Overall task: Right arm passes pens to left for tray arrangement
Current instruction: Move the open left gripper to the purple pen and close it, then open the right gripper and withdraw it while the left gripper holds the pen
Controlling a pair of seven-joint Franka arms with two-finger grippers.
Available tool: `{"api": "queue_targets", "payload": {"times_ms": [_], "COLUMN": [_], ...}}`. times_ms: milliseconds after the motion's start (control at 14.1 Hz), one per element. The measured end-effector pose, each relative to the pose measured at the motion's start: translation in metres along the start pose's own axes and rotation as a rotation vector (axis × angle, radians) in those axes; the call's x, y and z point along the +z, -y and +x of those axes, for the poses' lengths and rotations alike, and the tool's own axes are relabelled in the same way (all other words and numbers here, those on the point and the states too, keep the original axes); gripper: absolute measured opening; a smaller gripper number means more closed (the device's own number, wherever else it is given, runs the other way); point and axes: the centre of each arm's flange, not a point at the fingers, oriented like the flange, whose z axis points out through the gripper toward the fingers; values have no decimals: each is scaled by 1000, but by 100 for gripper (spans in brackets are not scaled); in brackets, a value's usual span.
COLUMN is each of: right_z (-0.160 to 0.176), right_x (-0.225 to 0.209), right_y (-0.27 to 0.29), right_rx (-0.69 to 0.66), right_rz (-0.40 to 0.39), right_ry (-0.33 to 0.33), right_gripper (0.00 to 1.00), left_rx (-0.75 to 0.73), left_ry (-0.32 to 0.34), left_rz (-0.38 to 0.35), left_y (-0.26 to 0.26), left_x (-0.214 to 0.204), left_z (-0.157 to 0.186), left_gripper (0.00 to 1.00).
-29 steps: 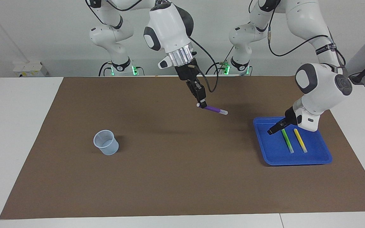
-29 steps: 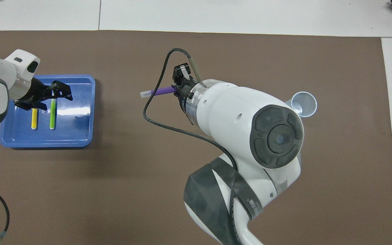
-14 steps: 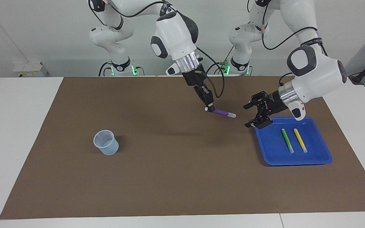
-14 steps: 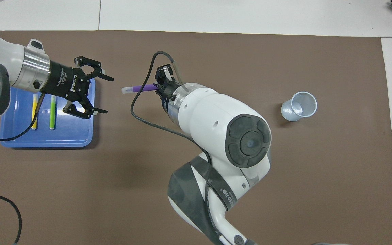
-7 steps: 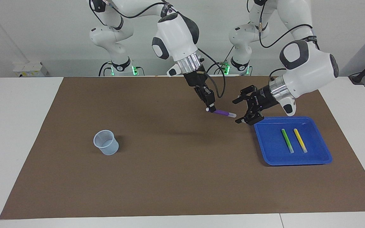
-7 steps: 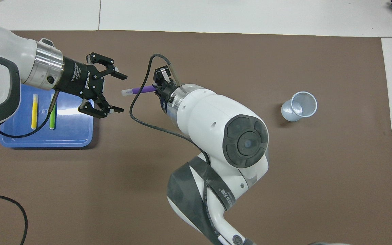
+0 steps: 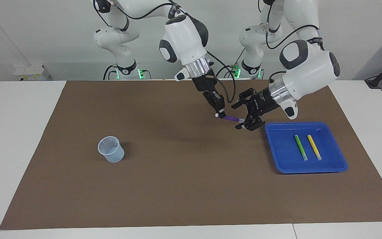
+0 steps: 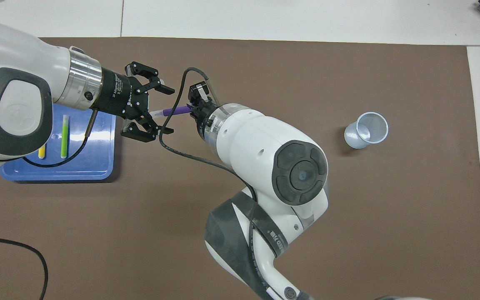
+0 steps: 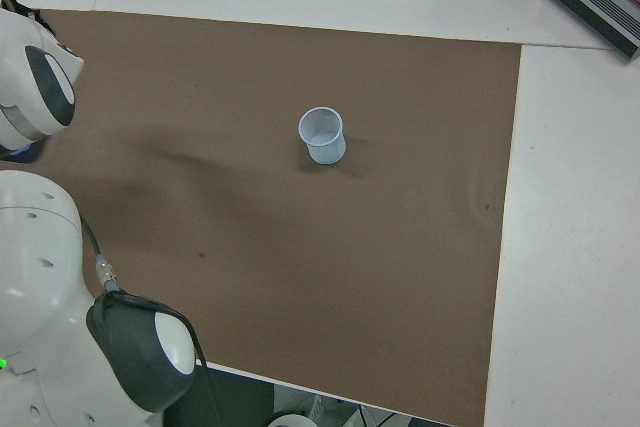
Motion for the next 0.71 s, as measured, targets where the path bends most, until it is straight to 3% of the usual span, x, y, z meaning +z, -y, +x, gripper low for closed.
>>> {"api": "queue_targets", "payload": {"times_ms": [284, 711], "right_z": [1, 5], "right_x": [0, 3], "right_y": [0, -2], "right_rx": [-3, -15], "right_rz": [0, -8], "right_ry": [-1, -7], "right_gripper": [17, 17], "left_rx": [-9, -6], "left_ry": [-3, -3], "left_rz": [-9, -12], "left_y": [-1, -1], "left_x": [5, 6], "left_z": [5, 5], "left_gripper": [87, 18]}}
